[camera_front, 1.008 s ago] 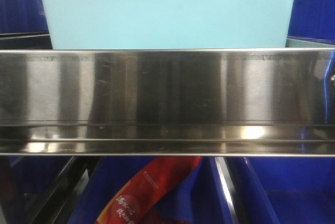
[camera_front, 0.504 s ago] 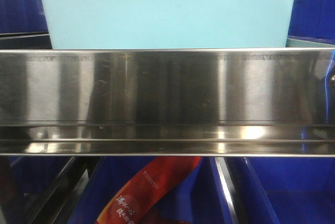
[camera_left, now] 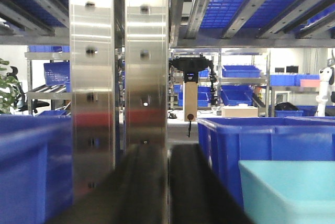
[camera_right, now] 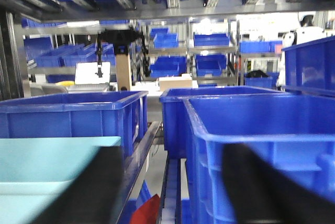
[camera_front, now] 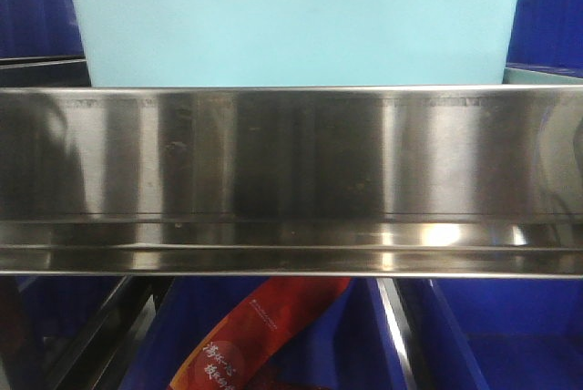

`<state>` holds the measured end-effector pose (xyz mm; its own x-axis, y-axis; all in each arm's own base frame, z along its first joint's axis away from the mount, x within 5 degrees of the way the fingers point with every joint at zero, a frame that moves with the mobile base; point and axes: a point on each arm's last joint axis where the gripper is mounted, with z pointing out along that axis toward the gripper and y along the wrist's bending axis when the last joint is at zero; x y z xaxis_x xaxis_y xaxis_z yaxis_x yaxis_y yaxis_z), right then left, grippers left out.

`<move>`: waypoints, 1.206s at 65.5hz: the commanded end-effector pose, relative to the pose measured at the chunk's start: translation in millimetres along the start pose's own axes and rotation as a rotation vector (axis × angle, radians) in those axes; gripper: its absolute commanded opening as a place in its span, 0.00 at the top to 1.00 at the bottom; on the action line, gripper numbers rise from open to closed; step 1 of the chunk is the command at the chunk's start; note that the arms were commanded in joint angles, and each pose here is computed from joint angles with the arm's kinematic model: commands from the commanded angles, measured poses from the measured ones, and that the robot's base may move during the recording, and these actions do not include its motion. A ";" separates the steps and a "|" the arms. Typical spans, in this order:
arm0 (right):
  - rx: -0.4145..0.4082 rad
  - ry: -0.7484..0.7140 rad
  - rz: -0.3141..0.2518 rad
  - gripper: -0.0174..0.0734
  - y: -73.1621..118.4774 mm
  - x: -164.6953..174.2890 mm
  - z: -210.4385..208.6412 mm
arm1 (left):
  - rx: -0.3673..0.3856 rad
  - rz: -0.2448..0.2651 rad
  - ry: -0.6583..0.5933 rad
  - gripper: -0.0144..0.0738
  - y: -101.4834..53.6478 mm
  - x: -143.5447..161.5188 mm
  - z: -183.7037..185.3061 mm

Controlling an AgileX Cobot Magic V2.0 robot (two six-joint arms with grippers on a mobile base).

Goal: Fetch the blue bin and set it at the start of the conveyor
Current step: 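Lower both grippers onto the rims of the light-teal bin on the shelf, then close both grippers on opposite side walls of the teal bin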

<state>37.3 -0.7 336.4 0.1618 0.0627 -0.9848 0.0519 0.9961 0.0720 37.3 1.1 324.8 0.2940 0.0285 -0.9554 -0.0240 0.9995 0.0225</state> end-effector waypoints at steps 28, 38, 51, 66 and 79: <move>-0.133 0.171 -0.005 0.19 15.9 -46.4 70.5 | 0.125 -0.037 0.160 0.38 -9.3 -39.3 56.9; -0.271 0.336 -0.015 0.19 38.0 -55.6 98.9 | 0.250 -0.005 0.434 0.24 -29.7 -38.6 95.1; -0.315 0.600 -0.029 0.19 60.8 -55.5 150.9 | 0.371 0.048 0.704 0.19 -71.8 -49.3 155.4; -0.230 0.897 -0.009 0.19 67.3 -50.7 215.4 | 0.313 0.041 0.938 0.19 -106.0 -45.2 228.7; -0.186 1.011 -0.010 0.19 67.8 -29.9 268.4 | 0.231 0.025 1.058 0.19 -114.3 -19.0 280.3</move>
<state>285.1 49.3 415.7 -0.7349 -0.0098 -0.6781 -0.1330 0.9826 0.1299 287.5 -111.6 426.6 -0.6486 0.1588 -0.7444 0.2323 0.9726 0.0051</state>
